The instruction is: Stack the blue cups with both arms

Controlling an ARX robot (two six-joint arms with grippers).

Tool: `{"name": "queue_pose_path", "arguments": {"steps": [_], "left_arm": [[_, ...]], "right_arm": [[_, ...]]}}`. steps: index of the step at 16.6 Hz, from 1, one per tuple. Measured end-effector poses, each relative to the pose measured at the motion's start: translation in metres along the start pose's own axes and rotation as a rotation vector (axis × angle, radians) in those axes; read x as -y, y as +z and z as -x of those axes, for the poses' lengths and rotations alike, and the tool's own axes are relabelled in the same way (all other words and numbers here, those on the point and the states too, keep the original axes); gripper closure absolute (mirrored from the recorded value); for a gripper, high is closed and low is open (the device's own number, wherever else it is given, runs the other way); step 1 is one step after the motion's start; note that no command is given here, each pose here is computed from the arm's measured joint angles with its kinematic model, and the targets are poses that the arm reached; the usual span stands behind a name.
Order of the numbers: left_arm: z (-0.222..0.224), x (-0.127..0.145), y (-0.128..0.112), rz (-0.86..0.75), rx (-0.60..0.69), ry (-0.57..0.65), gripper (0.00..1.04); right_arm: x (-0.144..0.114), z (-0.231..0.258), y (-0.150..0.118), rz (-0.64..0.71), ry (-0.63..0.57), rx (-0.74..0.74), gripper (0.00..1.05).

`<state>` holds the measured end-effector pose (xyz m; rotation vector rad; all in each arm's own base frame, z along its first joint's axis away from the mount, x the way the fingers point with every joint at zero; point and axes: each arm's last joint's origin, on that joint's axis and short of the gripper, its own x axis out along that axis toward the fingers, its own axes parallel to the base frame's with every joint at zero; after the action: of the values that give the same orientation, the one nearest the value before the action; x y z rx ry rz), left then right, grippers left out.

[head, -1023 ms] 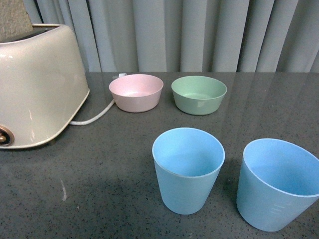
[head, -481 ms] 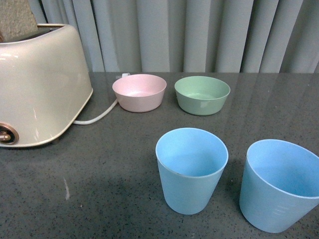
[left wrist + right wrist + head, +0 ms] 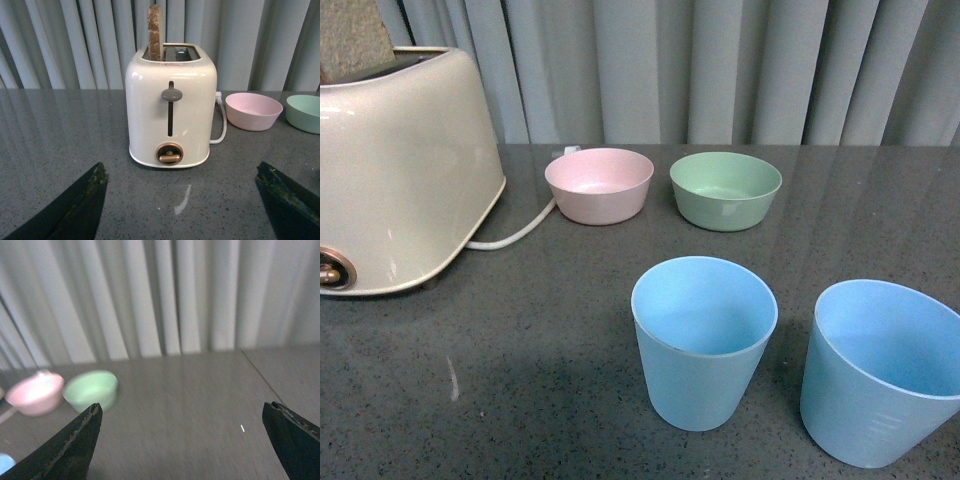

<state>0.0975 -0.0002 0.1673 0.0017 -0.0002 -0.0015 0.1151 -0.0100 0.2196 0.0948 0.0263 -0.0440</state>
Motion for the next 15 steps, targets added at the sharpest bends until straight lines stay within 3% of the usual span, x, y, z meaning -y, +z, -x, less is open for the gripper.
{"name": "queue_pose_path", "arguments": {"steps": [1,2,3,6,9,15], "left_arm": [[0.0,0.0,0.0,0.0,0.0,0.0,0.05],[0.0,0.0,0.0,0.0,0.0,0.0,0.08],[0.0,0.0,0.0,0.0,0.0,0.0,0.07],[0.0,0.0,0.0,0.0,0.0,0.0,0.07],[0.0,0.0,0.0,0.0,0.0,0.0,0.07],[0.0,0.0,0.0,0.0,0.0,0.0,0.07]], "right_arm": [[-0.007,-0.007,0.036,0.007,0.08,0.086,0.07],[-0.014,-0.019,0.058,0.007,0.139,0.079,0.07],[-0.02,-0.032,0.063,0.004,0.184,0.013,0.07],[-0.04,-0.07,0.042,-0.011,0.268,-0.336,0.07],[-0.052,-0.091,0.01,-0.027,0.288,-0.533,0.07],[-0.061,-0.104,-0.022,-0.021,0.269,-0.695,0.07]]}}
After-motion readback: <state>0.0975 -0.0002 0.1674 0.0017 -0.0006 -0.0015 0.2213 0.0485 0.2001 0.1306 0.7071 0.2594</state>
